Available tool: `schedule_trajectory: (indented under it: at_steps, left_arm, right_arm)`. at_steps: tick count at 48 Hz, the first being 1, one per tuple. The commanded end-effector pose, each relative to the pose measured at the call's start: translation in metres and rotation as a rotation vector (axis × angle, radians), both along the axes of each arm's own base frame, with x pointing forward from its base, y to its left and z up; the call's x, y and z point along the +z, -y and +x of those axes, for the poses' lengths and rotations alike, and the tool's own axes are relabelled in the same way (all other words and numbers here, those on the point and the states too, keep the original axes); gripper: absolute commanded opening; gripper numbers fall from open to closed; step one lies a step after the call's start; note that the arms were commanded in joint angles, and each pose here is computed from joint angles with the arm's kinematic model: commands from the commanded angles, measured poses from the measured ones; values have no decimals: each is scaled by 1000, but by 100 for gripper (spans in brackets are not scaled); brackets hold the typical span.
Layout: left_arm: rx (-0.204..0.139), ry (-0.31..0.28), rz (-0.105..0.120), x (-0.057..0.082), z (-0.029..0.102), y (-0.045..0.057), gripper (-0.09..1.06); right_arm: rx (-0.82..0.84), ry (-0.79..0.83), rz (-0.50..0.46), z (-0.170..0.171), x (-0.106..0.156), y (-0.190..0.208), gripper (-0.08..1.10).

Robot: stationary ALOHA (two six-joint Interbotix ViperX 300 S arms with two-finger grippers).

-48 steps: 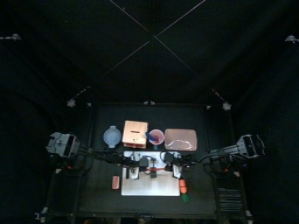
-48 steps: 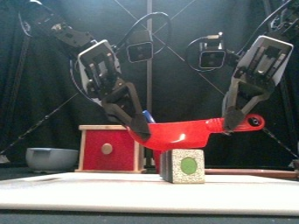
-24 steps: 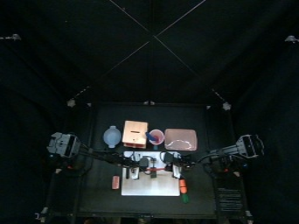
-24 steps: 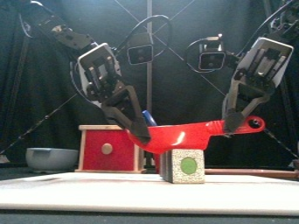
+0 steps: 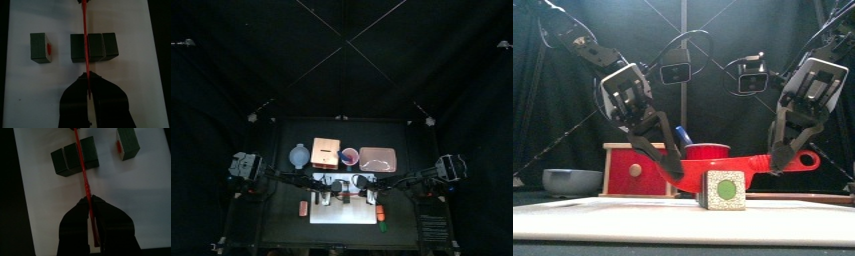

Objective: Place sushi on board then cut the sushi with the knife then place the pieces on the plate
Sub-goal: Cut the sushi into 4 pieces

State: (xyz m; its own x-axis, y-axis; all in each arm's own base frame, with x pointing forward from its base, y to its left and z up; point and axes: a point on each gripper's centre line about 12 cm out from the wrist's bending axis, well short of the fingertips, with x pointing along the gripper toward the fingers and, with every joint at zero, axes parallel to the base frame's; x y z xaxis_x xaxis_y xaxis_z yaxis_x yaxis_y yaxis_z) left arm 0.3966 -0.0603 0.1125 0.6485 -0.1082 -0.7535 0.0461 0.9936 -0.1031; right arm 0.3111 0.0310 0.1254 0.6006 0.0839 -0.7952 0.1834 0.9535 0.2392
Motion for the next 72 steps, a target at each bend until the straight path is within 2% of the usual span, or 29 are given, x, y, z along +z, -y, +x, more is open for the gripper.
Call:
schedule_trajectory:
  at_steps: [1, 11, 20, 27, 37, 42, 56, 61, 72]
  left_arm:
    - [-6, 5, -1, 1, 3, 3, 33]
    - [-6, 1, -6, 1, 3, 5, 33]
    - [10, 2, -30, 2, 3, 8, 33]
    - [6, 10, -42, 7, 2, 13, 33]
    - [1, 21, -43, 12, 1, 15, 33]
    - [2, 35, -43, 19, 2, 13, 33]
    - [-22, 99, -24, 48, 0, 10, 33]
    - [-30, 113, -26, 53, -2, 13, 33]
    - [-60, 101, -31, 48, -3, 27, 33]
  right_arm:
    - [-10, -6, 10, 3, -2, -1, 34]
    - [1, -15, 24, 6, -6, -10, 34]
    - [7, -12, 37, 7, -4, -17, 34]
    - [14, -10, 45, 7, -3, -22, 34]
    - [18, 14, 43, 8, 6, -20, 34]
    - [30, 29, 38, 8, 15, -20, 34]
    - [45, 94, 30, 3, 47, -16, 34]
    - [46, 114, 37, 0, 54, -16, 34]
    - [41, 117, 70, -4, 56, -23, 34]
